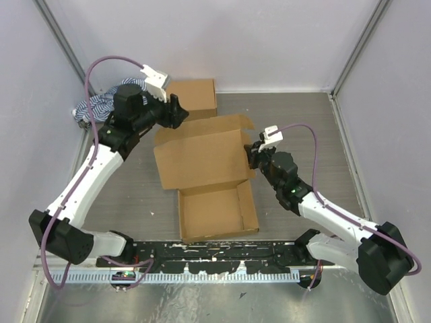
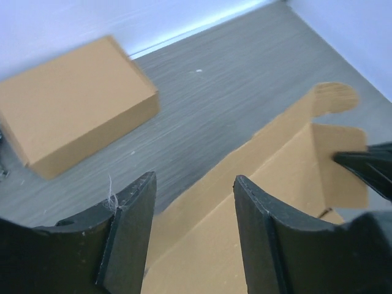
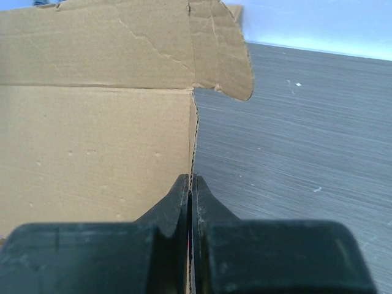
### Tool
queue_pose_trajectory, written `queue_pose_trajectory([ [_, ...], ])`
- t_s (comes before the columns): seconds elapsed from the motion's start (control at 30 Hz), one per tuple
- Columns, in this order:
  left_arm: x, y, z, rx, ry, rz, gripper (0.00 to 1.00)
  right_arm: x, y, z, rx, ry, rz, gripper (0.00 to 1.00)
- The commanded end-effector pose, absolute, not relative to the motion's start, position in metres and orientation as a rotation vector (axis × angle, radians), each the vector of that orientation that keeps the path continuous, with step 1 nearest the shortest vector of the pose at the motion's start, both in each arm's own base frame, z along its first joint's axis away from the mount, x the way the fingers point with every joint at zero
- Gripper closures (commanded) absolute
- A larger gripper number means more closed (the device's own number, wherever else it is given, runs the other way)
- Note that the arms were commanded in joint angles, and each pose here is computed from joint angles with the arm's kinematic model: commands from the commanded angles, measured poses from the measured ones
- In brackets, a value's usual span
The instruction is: Fold the paper box
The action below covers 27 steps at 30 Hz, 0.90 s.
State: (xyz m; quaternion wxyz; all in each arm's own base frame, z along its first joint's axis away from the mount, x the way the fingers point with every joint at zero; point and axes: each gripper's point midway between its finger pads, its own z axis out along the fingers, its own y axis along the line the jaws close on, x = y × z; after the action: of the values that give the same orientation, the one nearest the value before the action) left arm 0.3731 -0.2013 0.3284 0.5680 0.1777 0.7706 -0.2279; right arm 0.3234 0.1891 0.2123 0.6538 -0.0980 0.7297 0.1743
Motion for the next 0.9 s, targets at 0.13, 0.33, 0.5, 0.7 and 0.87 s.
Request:
queue_pose_trajectory([
  [0.13,0.327,-0.256,0.343,1.0,1.722,-0.832,0.39,0.302,0.211,0.251,-0.364,1.528,0.532,0.99],
  [0.33,0.327,-0.258,0.316,1.093,1.814,-0.854,0.4,0.296,0.218,0.253,-0.406,1.526,0.57,0.99],
  [0.5,0.321,-0.26,0.303,1.129,1.834,-0.9,0.39,0.291,0.222,0.254,-0.435,1.528,0.595,0.99],
  [0.7,0.33,-0.256,0.281,1.123,1.889,-0.846,0.38,0.284,0.224,0.258,-0.455,1.519,0.622,0.99],
  [0.87,0.336,-0.252,0.267,1.113,1.928,-0.809,0.37,0.282,0.223,0.26,-0.456,1.513,0.624,0.99],
])
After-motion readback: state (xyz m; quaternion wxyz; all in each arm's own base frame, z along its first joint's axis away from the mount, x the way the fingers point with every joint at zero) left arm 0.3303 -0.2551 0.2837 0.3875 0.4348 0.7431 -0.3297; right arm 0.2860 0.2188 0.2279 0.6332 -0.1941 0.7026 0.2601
